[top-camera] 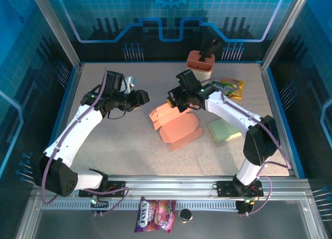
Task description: Fold the paper box
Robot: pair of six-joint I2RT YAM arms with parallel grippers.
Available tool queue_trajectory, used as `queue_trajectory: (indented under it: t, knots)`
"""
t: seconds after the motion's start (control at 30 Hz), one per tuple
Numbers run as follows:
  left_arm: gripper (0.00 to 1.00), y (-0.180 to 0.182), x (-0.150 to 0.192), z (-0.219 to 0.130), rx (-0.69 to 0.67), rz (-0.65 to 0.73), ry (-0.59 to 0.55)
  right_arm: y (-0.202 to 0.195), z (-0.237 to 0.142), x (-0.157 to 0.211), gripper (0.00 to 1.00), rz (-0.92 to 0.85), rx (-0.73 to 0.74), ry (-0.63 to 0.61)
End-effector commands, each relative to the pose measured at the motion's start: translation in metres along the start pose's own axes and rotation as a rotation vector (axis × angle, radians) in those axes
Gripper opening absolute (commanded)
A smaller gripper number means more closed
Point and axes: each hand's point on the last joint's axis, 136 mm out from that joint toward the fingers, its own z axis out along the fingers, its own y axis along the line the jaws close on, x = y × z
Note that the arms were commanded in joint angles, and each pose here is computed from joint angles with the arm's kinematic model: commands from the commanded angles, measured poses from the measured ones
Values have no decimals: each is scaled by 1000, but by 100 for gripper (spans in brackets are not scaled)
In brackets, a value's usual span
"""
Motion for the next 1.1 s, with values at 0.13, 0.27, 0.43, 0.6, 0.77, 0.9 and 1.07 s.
queue_trajectory:
  t: [0.13, 0.27, 0.43, 0.6, 0.77, 0.9, 1.07]
  knots:
    - [47, -14, 5, 11, 6, -240, 35, 17, 16, 5, 0, 5, -67, 44]
    - [47, -9, 8, 28, -14, -341, 53, 16, 17, 5, 0, 12, -72, 47]
    - [47, 1, 11, 40, -61, -372, 69, 15, 17, 7, 0, 27, -77, 58]
    - [47, 3, 12, 56, -60, -378, 91, 13, 16, 7, 0, 35, -80, 61]
    - [44, -2, 10, 70, -37, -371, 91, 11, 18, 8, 0, 48, -92, 71]
    - [42, -3, 2, 67, -37, -328, 53, 10, 19, 4, 0, 43, -115, 50]
    - [45, 9, -9, 40, -59, -263, -15, 9, 27, -2, 0, 26, -183, 42]
